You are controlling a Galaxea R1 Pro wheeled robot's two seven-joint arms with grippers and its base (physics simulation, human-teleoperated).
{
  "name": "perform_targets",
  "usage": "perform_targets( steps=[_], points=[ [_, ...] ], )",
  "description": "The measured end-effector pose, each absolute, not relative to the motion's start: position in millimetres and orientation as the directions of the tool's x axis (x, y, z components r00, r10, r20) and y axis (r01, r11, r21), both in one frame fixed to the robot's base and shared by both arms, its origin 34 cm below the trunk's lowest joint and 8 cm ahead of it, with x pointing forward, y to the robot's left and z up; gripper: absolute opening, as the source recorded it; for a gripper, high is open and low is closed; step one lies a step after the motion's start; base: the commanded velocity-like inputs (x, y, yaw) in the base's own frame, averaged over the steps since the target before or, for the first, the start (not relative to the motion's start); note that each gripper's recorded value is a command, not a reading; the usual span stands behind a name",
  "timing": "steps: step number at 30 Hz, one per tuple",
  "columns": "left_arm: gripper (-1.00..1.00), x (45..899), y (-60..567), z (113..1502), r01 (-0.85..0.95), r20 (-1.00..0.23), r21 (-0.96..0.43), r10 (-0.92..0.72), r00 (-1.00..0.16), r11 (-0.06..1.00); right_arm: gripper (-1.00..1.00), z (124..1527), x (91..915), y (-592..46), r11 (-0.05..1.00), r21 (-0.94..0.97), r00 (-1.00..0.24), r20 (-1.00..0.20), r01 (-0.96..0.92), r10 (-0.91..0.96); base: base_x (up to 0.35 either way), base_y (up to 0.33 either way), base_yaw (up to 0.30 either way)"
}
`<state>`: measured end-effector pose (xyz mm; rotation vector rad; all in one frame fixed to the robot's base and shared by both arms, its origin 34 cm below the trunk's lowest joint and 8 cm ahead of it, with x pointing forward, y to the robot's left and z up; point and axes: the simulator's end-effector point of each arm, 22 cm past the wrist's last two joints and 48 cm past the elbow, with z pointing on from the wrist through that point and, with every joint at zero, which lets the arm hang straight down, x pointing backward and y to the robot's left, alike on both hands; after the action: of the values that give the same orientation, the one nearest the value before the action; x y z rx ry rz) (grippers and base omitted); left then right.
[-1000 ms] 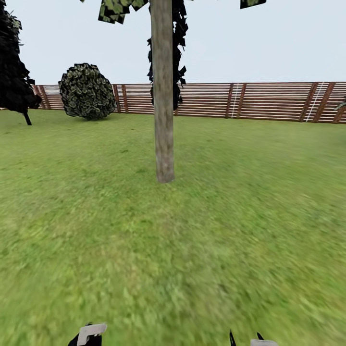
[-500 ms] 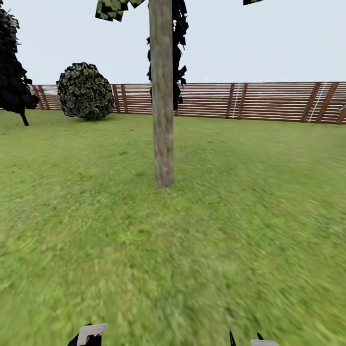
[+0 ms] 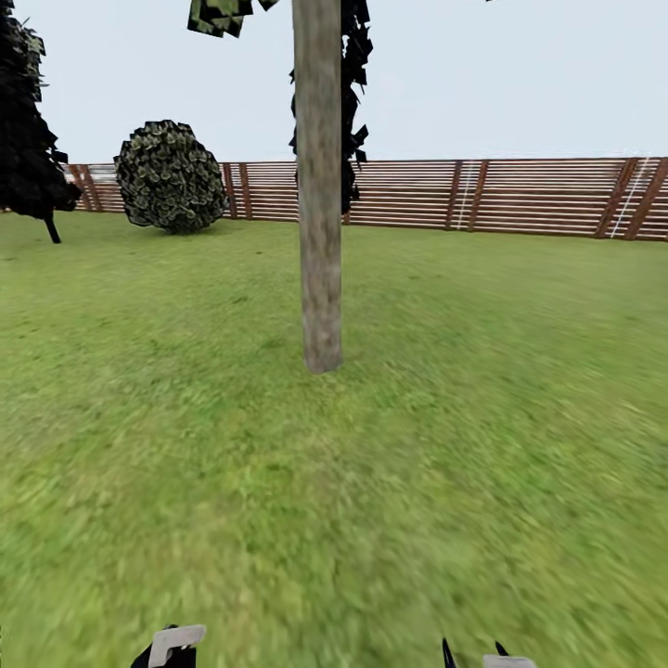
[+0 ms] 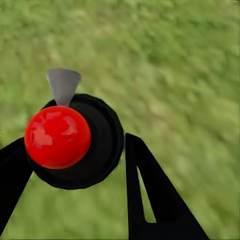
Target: In the garden, pick up the pesticide atomizer on the floor and spray pesticide onto both trees until each tree trunk is fully covered.
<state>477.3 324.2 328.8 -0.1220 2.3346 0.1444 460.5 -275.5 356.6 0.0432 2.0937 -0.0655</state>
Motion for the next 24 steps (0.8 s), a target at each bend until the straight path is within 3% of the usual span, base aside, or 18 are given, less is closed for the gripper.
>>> perform_targets(
  steps=[24],
  points=[
    [-1.00,477.3,324.1,328.8,-0.132,-0.720,0.067,-0.044,-0.693,0.989,1.00,356.9,460.8,-275.5,0.998,-0.029,-0.499,-0.866,0.058,0.004,0.338,0.000,0.008]
  ],
)
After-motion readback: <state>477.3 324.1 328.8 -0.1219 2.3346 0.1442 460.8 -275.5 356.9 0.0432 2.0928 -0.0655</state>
